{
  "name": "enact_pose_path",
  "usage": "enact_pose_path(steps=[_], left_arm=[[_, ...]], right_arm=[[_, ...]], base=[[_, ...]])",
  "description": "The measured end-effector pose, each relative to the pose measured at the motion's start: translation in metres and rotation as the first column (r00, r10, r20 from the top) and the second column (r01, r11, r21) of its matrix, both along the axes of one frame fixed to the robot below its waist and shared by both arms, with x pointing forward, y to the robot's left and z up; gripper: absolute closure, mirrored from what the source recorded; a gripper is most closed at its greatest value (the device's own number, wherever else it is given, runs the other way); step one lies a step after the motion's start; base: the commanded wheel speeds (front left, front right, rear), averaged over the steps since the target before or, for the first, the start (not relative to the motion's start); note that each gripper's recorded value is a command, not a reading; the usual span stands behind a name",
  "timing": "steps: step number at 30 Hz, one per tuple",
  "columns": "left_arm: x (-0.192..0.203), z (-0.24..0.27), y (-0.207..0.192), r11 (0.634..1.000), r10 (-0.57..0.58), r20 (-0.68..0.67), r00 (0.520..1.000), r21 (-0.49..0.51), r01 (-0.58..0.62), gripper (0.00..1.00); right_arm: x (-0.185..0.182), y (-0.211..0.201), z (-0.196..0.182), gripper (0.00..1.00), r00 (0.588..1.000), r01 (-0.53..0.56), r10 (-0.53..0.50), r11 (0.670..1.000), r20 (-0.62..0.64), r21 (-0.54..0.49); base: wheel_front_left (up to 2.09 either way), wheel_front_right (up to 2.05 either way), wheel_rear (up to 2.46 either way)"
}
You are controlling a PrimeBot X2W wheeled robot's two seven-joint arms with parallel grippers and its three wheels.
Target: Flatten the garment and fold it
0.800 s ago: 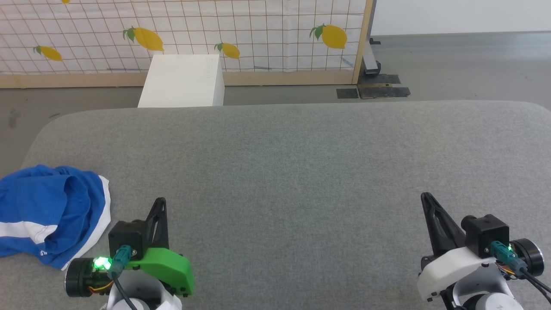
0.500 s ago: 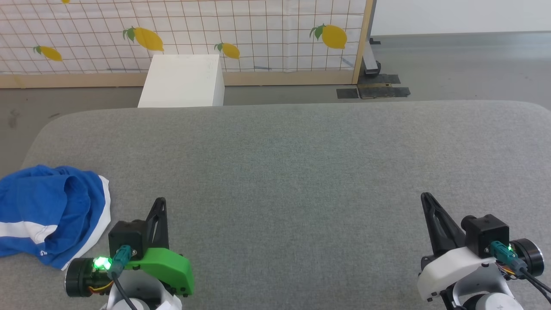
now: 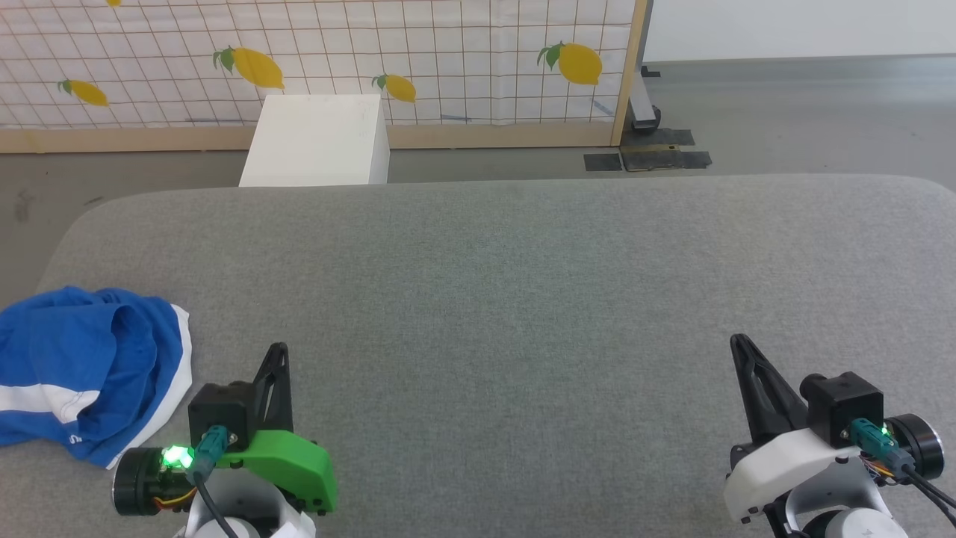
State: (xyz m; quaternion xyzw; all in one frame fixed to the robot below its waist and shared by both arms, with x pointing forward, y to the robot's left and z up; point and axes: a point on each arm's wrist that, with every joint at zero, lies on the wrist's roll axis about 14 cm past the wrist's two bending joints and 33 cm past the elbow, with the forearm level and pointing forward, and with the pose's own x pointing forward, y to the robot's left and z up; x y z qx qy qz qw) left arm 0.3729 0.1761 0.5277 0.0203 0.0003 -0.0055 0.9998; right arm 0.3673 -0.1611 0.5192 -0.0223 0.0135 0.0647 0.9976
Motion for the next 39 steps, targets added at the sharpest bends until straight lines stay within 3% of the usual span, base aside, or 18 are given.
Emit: enact_pose_path(steps=[3,4,19,39], left_arm=[[0.0,0.0,0.0,1.0,0.0,0.0,1.0,0.0,0.0,1.0],[0.0,0.0,0.0,1.0,-0.001,0.0,1.0,-0.002,0.001,0.0],[-0.002,-0.003,-0.004,1.0,-0.012,0.0,1.0,-0.014,0.012,0.0],[-0.02,-0.005,0.024,0.996,0.09,0.018,0.996,-0.024,-0.09,0.0]], right_arm=[[0.0,0.0,0.0,1.0,1.0,0.0,0.0,1.0,0.0,0.0],[0.0,0.0,0.0,0.0,1.0,0.0,0.0,1.0,-0.001,0.0],[0.001,0.0,0.001,0.0,1.0,-0.001,0.001,1.0,0.008,0.001],[0.016,0.029,0.004,0.0,0.996,-0.086,0.086,0.996,0.038,0.005]], base=[[0.0,0.0,0.0],[0.0,0.0,0.0],[0.0,0.0,0.0],[0.0,0.0,0.0]])
